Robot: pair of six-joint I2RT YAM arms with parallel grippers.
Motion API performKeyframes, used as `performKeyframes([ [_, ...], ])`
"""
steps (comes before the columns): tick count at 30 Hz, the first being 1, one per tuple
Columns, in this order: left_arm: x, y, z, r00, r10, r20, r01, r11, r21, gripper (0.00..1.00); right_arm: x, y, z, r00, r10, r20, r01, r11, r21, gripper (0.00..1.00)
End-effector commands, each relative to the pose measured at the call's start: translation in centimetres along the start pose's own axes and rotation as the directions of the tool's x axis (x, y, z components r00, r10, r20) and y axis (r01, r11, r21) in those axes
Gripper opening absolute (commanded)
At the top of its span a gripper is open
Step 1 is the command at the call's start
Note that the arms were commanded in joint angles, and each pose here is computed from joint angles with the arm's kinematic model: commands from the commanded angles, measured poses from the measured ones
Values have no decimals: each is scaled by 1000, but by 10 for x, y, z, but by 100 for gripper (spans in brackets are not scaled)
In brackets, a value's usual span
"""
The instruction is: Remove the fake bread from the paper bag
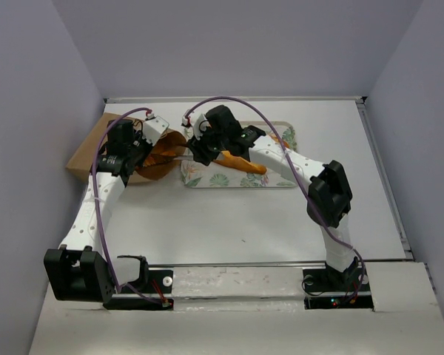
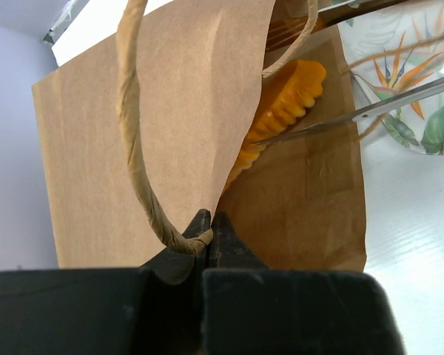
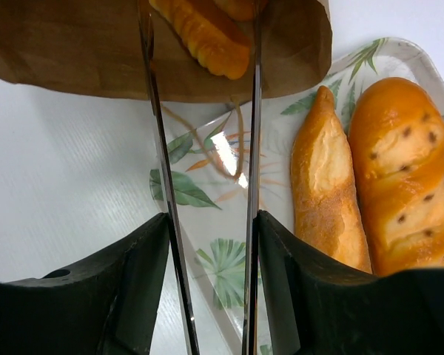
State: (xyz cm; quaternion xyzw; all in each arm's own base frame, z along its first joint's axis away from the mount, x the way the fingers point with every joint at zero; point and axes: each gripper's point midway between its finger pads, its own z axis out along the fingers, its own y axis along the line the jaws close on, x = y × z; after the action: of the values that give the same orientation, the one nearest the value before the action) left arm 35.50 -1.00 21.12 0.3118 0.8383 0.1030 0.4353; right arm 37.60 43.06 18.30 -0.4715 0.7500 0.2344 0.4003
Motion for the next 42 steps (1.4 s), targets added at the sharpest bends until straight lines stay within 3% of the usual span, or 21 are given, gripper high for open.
performKeyframes([
  [1, -26, 16, -11, 997, 29, 78, -25, 999, -48, 0, -13, 4, -9, 998, -44, 36, 45, 999, -24, 56],
  [7, -26, 17, -12, 996, 34, 77, -30, 998, -52, 0, 13, 19, 8, 1000, -15, -27, 12, 993, -114, 57],
  [13, -31, 15, -15, 995, 26, 93, -23, 999, -37, 0, 24, 4, 27, 998, -17, -65, 13, 998, -54, 59],
  [25, -39, 18, -15, 993, 23, 112, -19, 999, -35, 0, -9, -16, 22, 999, -46, -28, 47, 998, 34, 59],
  [39, -26, 1, -15, 976, 182, 122, -185, 983, 16, 0, 17, -14, 21, 992, -56, -116, 60, 998, 25, 59],
  [42, -28, 2, -16, 976, 173, 128, -176, 984, 11, 0, 22, -11, 21, 990, -49, -130, 51, 999, 9, 50],
])
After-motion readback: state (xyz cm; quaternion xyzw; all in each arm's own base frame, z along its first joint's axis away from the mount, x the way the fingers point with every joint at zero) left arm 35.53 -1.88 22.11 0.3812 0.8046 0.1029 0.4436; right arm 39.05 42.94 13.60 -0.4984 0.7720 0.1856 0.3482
